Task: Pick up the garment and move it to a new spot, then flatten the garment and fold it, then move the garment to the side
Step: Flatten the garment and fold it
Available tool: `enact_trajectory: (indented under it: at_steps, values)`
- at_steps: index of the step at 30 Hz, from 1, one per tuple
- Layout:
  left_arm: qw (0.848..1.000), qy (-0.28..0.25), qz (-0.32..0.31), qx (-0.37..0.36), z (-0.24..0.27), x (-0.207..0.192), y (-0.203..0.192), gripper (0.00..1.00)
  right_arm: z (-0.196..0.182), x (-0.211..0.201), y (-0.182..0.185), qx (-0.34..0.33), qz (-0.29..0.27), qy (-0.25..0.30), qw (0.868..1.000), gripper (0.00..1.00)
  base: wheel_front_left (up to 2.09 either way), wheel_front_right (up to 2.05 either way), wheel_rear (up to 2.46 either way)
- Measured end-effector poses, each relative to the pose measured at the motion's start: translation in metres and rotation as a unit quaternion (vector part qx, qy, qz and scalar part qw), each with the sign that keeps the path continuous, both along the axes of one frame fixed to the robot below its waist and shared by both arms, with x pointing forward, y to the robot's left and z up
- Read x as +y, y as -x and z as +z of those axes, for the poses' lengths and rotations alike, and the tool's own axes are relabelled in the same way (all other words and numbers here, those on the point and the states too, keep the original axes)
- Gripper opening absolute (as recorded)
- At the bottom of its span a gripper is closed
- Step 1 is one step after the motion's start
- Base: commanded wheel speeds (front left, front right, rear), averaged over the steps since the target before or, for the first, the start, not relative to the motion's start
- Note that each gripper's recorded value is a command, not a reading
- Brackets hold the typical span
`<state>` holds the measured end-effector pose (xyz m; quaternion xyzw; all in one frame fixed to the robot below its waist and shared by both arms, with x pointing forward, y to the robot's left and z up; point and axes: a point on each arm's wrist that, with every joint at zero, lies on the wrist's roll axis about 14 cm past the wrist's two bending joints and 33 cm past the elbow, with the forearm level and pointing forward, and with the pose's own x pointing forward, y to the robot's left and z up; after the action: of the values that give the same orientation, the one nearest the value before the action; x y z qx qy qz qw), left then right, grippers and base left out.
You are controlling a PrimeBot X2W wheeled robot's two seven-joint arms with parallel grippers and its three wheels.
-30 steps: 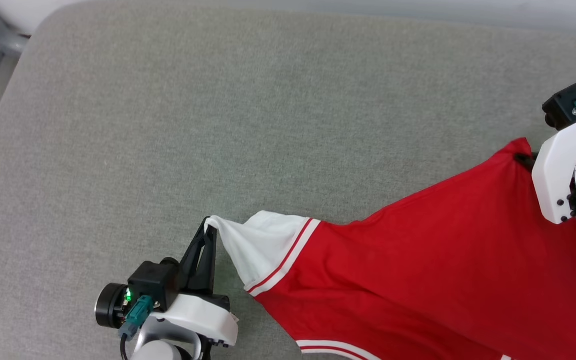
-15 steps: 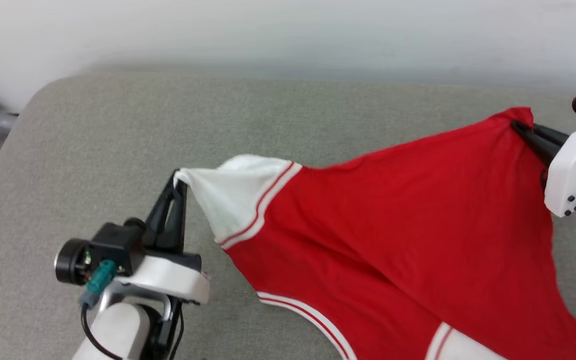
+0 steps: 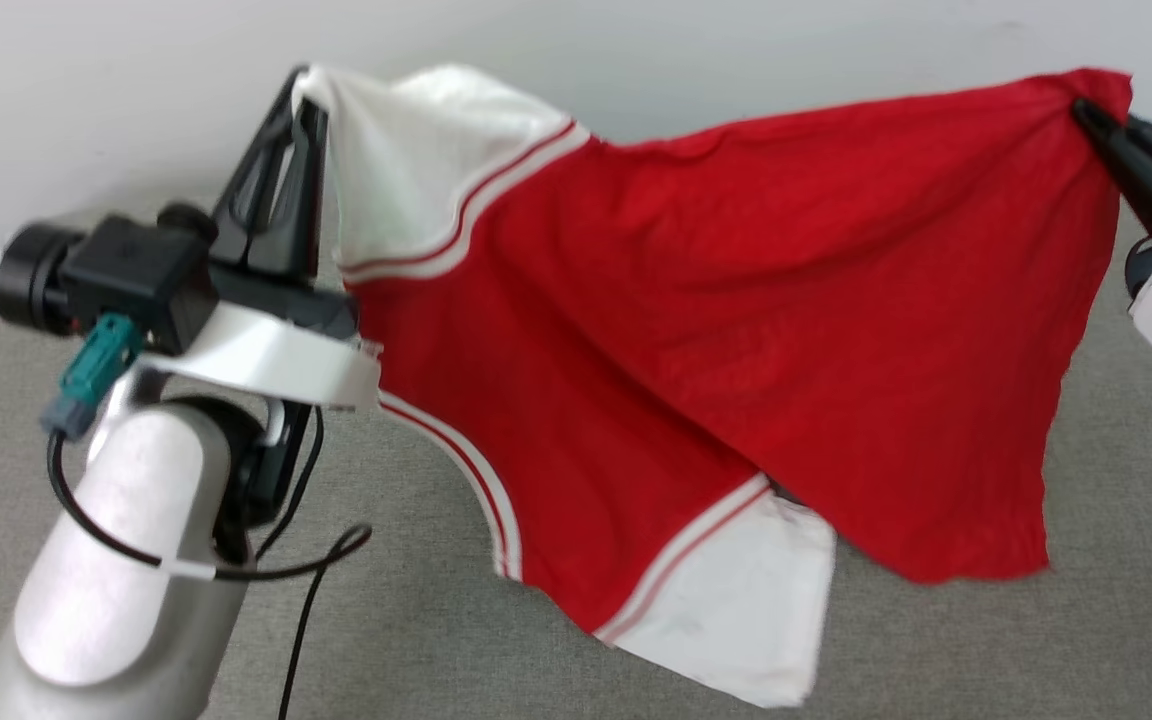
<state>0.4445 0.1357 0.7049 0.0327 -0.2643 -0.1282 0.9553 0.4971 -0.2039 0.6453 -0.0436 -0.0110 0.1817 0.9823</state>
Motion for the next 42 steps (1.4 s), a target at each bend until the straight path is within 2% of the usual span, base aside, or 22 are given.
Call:
enact_trajectory:
  at_steps: [7,12,26,33,39,42]
  values:
    - [0.998,-0.024,-0.035,-0.045,0.043,-0.026,-0.022,0.00,0.021,-0.005,-0.009,-0.025,-0.012,-0.004,1.000,0.00,0.00,0.00,0.00]
    - [0.997,-0.025,-0.047,-0.061,0.066,-0.038,-0.050,0.00,0.035,-0.009,-0.029,-0.039,-0.028,0.002,0.999,0.00,0.00,0.00,0.00]
    - [0.990,-0.064,-0.040,-0.121,0.128,-0.056,-0.150,0.00,0.095,-0.036,-0.125,-0.111,-0.095,-0.016,0.989,0.00,0.00,0.00,0.00]
    - [0.988,-0.067,-0.013,-0.142,0.148,-0.042,-0.193,0.00,0.130,-0.030,-0.164,-0.166,-0.104,-0.009,0.981,0.00,0.00,0.00,0.00]
    - [0.986,-0.072,-0.007,-0.147,0.148,-0.039,-0.216,0.00,0.132,-0.023,-0.190,-0.182,-0.105,-0.002,0.978,0.00,0.00,0.00,0.00]
    - [0.989,-0.075,-0.003,-0.130,0.131,-0.035,-0.230,0.00,0.121,-0.021,-0.203,-0.179,-0.105,-0.002,0.978,0.00,0.00,0.00,0.00]
